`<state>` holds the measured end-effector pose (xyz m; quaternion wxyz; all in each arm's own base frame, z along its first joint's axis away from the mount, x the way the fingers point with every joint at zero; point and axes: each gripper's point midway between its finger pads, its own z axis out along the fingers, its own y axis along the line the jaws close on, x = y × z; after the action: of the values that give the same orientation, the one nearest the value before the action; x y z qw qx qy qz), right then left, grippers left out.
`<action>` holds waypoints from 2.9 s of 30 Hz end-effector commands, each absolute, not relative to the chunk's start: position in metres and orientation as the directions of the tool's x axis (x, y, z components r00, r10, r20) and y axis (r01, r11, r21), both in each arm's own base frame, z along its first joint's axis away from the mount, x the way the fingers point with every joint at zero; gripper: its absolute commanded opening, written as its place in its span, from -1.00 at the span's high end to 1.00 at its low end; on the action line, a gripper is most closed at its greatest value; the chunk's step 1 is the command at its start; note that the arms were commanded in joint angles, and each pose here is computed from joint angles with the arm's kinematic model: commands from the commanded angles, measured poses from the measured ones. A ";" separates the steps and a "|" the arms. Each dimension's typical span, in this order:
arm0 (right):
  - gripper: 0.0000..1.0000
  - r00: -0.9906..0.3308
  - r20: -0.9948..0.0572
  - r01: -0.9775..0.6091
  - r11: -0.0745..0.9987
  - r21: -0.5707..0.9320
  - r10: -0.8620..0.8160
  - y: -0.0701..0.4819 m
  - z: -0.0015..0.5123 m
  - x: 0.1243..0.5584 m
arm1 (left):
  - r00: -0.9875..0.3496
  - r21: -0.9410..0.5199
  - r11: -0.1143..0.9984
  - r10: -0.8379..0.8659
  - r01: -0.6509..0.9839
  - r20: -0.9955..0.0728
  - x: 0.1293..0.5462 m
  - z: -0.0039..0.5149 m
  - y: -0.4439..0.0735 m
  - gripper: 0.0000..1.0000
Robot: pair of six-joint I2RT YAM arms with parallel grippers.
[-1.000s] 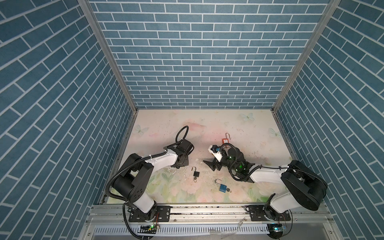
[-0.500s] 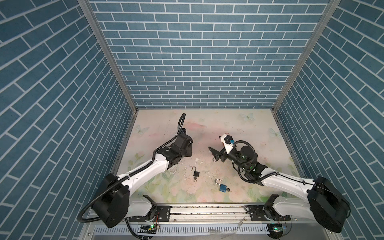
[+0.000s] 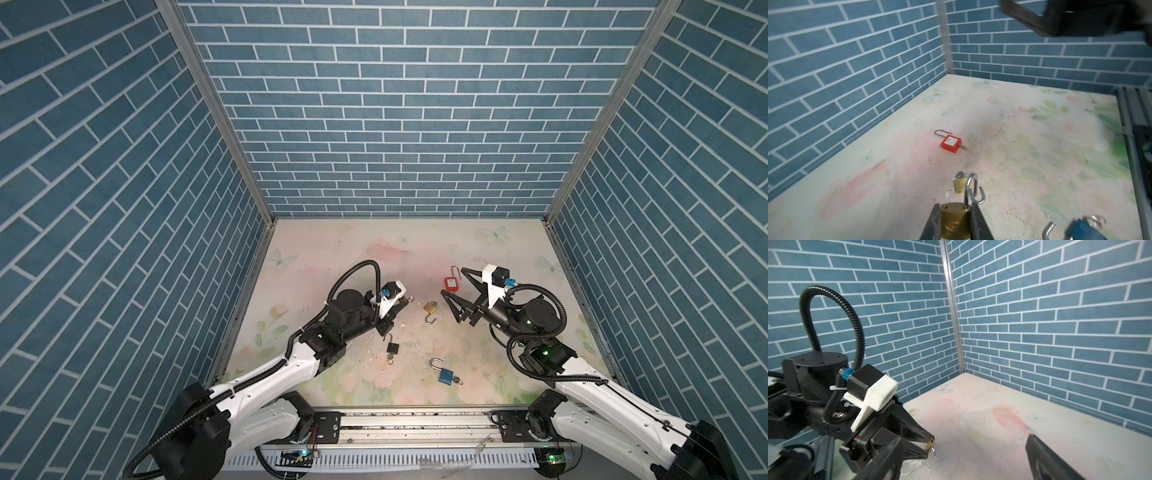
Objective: Lock with the key
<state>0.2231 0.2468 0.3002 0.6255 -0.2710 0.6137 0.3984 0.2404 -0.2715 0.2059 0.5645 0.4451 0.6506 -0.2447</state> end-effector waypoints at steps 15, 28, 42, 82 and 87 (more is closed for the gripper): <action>-0.68 -0.389 -0.918 -0.874 0.342 0.344 -0.071 0.281 0.236 0.196 | 0.367 0.453 0.228 0.339 0.862 -0.867 0.208 0.207 -0.287 1.00; -0.62 -0.424 -0.891 -0.870 0.347 0.350 -0.165 0.298 0.204 0.197 | 0.326 0.406 0.221 0.322 0.887 -0.889 0.208 0.204 -0.292 1.00; -0.56 -0.389 -0.918 -0.842 0.433 0.322 -0.074 0.298 0.220 0.223 | 0.345 0.419 0.170 0.343 0.892 -0.874 0.201 0.196 -0.296 1.00; 0.32 -0.809 -0.560 -0.578 0.406 0.708 -0.177 0.326 0.197 0.206 | 0.295 0.446 0.266 0.457 0.855 -0.839 0.224 0.179 -0.293 1.00; 0.44 -0.810 -0.555 -0.581 0.395 0.712 -0.189 0.331 0.193 0.203 | 0.293 0.442 0.268 0.452 0.856 -0.842 0.224 0.179 -0.294 1.00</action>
<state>0.2036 0.3211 0.1781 0.1953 -0.2308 0.8258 0.4761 0.2209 -0.2883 0.1651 0.5419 0.5787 0.5818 -0.1814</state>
